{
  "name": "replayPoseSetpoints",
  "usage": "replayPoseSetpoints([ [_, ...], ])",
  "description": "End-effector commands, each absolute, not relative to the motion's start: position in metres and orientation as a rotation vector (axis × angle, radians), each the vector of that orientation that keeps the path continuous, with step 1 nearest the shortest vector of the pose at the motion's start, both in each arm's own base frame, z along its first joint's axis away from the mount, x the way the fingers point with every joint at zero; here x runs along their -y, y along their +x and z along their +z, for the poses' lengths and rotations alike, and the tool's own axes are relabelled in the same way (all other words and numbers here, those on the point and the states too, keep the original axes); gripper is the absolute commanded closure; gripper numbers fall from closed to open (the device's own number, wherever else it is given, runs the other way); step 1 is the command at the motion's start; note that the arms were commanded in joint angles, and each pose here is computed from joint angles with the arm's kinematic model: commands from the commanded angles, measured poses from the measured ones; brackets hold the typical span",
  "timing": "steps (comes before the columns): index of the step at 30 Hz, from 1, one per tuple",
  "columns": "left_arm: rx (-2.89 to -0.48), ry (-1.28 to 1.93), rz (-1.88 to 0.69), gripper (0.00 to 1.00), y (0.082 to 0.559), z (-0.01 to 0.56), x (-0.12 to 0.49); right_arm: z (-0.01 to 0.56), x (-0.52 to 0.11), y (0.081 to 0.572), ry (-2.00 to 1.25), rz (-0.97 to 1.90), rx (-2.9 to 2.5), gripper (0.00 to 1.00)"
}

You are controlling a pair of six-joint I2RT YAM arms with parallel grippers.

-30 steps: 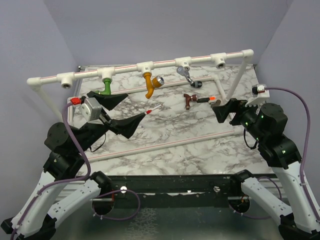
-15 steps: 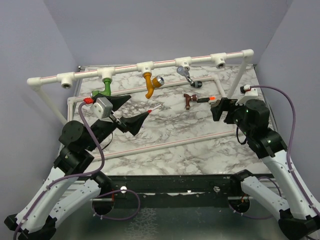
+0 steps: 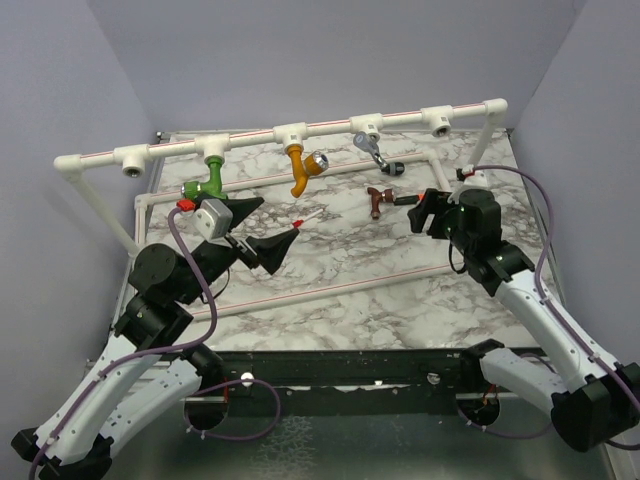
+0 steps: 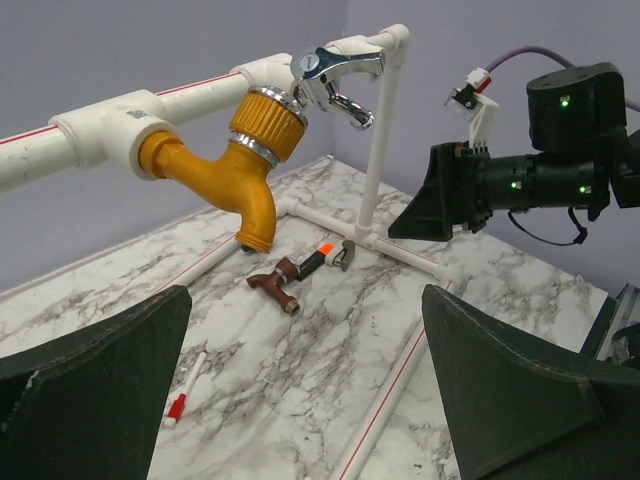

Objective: Install the water faucets

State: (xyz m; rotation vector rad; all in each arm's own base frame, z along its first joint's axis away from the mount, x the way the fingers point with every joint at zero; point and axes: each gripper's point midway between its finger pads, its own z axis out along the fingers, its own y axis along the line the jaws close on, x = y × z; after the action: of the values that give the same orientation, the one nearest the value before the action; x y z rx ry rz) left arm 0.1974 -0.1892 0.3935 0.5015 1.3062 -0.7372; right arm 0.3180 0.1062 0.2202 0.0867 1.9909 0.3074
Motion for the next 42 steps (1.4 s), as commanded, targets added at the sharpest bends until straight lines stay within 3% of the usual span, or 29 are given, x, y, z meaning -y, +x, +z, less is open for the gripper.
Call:
replayPoseSetpoints([
  [1,-1.307,0.461,-0.716,0.01,0.2,0.393,0.182,0.211,-0.125,0.335,0.084,0.398,-1.957,0.23],
  [25,-1.341,0.439,-0.691,0.01,0.206,0.383,0.179,0.094,-0.172,0.426,0.25,0.438,-2.119,0.25],
  [42,-1.352,0.438,-0.679,0.01,0.208,0.38,0.178,0.052,-0.186,0.469,0.233,0.349,-2.184,0.35],
])
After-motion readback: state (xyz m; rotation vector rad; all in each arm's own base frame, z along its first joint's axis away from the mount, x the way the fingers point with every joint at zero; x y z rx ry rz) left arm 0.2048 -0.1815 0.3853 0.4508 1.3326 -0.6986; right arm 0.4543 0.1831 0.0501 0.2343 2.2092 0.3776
